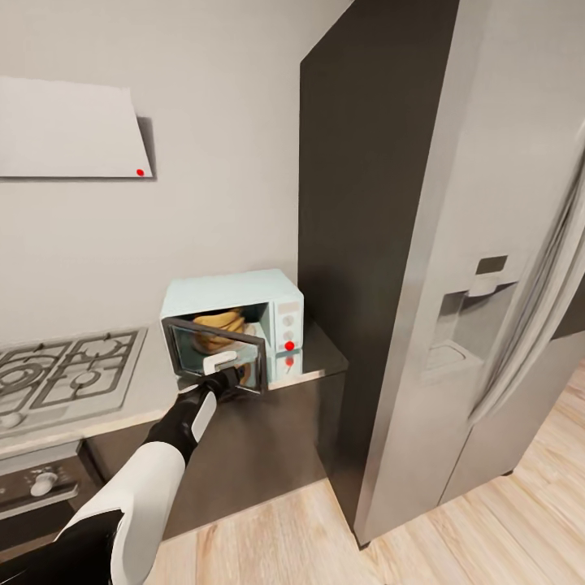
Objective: In the kitchen, take the popcorn bag from the countertop, put it into the microwave, and heat it until the popcorn is cooked so the cooked popcorn ends up inside the bag.
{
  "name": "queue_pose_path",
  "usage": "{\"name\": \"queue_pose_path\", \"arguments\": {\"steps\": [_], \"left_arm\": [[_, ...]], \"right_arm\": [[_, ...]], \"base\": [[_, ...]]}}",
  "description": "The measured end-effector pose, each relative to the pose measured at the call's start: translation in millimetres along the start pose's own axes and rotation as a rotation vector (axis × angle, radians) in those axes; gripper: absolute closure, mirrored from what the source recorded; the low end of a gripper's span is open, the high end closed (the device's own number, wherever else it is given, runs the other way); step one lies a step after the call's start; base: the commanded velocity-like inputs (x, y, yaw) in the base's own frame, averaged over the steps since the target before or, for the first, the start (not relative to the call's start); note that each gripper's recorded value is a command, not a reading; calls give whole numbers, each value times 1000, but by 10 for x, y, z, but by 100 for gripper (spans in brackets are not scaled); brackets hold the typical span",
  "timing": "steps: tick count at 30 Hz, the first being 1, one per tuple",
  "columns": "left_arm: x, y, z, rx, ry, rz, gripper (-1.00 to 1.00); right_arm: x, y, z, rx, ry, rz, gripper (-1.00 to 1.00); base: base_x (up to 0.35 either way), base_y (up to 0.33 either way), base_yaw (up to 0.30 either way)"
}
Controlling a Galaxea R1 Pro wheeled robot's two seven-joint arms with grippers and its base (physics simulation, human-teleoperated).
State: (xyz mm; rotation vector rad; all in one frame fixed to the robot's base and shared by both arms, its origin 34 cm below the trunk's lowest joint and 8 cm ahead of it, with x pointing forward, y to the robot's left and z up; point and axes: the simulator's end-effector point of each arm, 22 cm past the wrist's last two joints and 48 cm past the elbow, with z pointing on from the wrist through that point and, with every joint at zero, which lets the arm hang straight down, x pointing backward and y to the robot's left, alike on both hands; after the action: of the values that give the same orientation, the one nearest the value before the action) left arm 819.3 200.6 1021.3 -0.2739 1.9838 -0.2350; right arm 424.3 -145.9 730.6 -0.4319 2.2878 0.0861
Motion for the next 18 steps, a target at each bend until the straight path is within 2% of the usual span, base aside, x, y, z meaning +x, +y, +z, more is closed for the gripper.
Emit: {"name": "queue_pose_path", "arguments": {"steps": [1, 4, 9, 15, 18], "left_arm": [[0, 0, 1, 0, 0, -1, -100], [-1, 0, 1, 0, 0, -2, -100], [-1, -2, 0, 1, 0, -2, -100], [-3, -2, -5, 0, -1, 2, -100], [-1, 0, -1, 0, 0, 1, -100]], "right_arm": [[85, 120, -1, -18, 20, 5, -100], [198, 256, -11, -39, 47, 12, -100], [215, 281, -13, -42, 51, 14, -100], [215, 283, -16, -42, 51, 13, -100], [220, 284, -14, -43, 52, 13, -100]], "base": [[21, 0, 0], [5, 0, 0], [33, -3, 0], [291, -72, 0], [86, -22, 0]]}}
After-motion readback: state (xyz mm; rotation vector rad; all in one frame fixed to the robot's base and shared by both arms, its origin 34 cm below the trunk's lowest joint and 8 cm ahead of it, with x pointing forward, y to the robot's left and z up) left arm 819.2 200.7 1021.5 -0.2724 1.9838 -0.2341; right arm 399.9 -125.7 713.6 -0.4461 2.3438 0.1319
